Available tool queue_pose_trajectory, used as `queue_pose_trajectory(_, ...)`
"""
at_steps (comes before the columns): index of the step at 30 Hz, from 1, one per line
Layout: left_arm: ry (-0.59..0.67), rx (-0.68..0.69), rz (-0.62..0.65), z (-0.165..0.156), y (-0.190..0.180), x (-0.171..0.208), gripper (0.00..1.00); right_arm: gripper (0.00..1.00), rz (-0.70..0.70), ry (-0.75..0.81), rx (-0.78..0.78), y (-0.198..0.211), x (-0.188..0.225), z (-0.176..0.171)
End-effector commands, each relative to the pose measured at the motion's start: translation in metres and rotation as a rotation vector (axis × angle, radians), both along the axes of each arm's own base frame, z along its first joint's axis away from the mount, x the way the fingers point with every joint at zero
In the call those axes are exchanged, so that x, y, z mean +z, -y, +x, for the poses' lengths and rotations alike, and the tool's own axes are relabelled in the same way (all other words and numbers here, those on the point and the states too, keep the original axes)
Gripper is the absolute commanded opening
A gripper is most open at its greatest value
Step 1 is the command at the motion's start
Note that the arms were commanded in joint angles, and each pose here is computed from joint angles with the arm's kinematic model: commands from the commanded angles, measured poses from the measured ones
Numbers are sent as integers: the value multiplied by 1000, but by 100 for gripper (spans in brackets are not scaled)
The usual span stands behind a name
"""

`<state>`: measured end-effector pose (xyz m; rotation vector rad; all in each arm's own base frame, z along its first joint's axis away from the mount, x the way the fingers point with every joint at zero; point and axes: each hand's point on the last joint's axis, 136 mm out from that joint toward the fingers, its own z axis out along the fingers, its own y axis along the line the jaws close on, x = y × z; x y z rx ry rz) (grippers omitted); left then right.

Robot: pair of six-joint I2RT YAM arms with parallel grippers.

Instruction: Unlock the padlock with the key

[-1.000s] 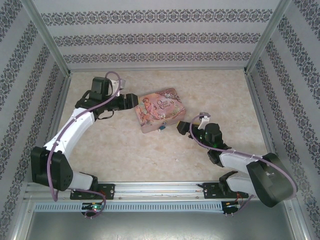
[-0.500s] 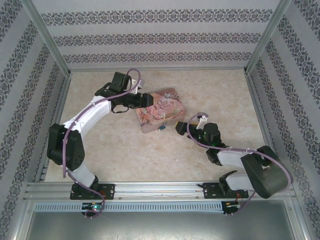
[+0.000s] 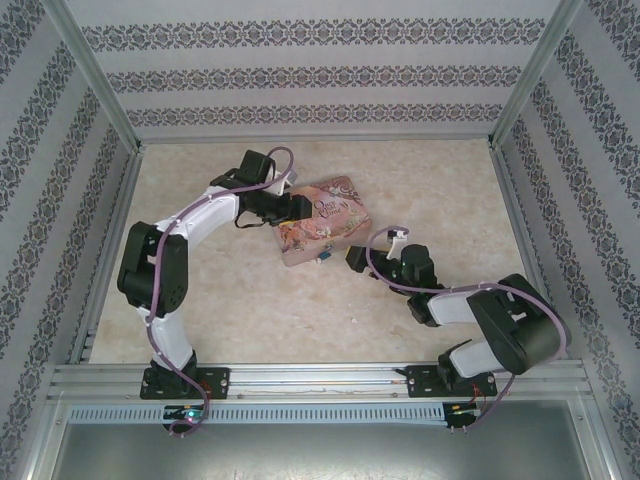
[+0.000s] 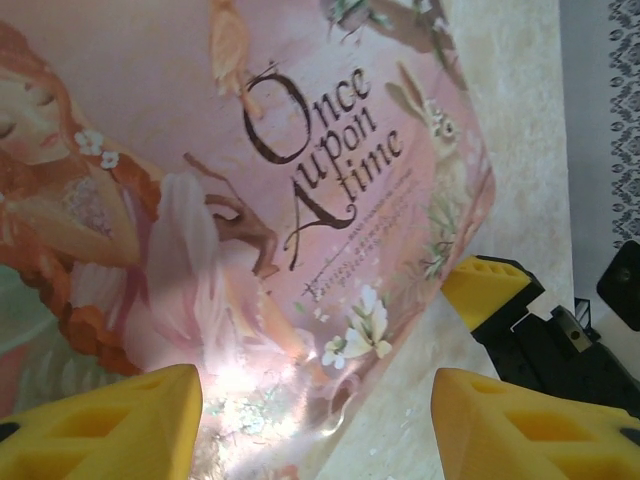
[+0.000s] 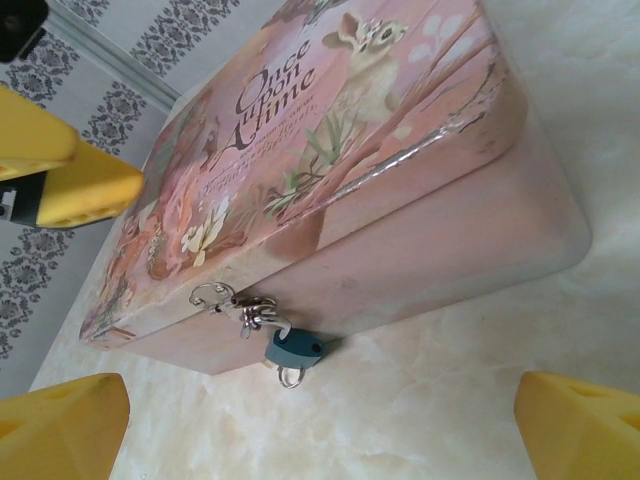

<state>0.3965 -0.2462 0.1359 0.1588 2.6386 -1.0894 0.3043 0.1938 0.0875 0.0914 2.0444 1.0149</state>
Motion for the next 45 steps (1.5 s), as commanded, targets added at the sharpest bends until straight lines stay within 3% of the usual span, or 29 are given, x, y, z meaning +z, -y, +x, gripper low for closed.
queue_pose_trajectory(1, 7, -17, -15, 1, 7, 4, 62, 98, 31, 39, 31, -12, 12, 4)
queue_pose_trajectory(33, -74, 12, 24, -14, -1, -28, 62, 96, 53, 103, 203, -71, -2, 15)
queue_pose_trajectory(45, -77, 12, 18, -14, 1, -28, 62, 87, 74, 105, 305, -89, -5, 15)
